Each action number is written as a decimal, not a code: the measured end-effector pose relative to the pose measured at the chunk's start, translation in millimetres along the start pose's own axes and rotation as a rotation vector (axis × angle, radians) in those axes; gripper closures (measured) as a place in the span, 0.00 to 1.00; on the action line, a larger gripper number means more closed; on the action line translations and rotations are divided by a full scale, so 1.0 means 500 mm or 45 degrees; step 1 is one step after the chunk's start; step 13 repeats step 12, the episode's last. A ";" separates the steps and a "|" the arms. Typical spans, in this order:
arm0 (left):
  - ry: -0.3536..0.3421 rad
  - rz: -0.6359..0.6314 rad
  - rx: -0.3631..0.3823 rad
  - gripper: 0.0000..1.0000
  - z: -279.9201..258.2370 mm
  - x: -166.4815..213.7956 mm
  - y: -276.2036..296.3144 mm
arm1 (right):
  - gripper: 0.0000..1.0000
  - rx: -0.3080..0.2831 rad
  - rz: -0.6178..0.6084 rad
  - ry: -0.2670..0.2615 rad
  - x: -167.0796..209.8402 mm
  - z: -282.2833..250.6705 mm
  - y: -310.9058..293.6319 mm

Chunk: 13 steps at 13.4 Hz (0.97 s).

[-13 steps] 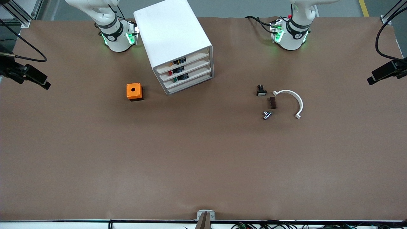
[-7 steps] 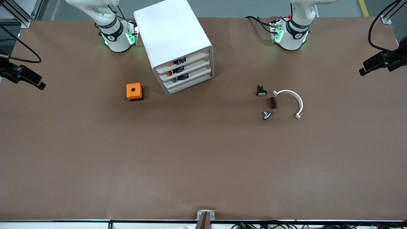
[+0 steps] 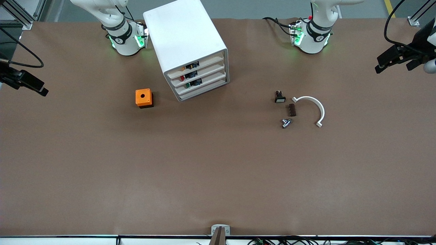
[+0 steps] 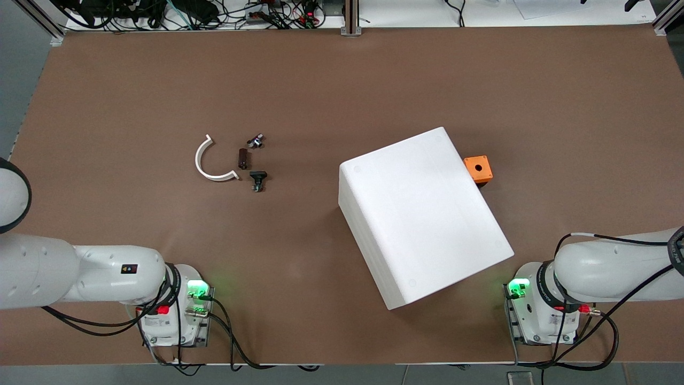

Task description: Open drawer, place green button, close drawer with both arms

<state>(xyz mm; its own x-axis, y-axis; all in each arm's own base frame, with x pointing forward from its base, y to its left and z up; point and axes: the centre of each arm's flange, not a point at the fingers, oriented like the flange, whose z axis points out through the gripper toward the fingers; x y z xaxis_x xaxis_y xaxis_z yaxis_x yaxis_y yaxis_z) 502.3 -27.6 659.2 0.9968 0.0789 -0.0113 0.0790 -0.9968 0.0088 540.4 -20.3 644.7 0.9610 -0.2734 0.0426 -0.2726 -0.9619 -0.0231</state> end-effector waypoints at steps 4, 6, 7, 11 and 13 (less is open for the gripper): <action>0.021 0.008 -0.002 0.00 0.000 -0.006 0.000 | 0.00 0.007 0.006 -0.004 0.001 0.001 0.004; 0.029 0.009 -0.003 0.00 -0.004 -0.004 0.000 | 0.00 0.015 0.019 -0.006 0.003 0.001 0.014; 0.034 0.009 -0.003 0.00 -0.006 -0.003 0.001 | 0.00 0.016 0.022 -0.006 0.004 0.001 0.016; 0.034 0.009 -0.002 0.00 -0.005 0.000 0.001 | 0.00 0.018 0.021 -0.006 0.004 0.001 0.017; 0.031 0.011 0.001 0.00 -0.002 0.002 0.003 | 0.00 0.018 0.020 -0.006 0.004 0.001 0.017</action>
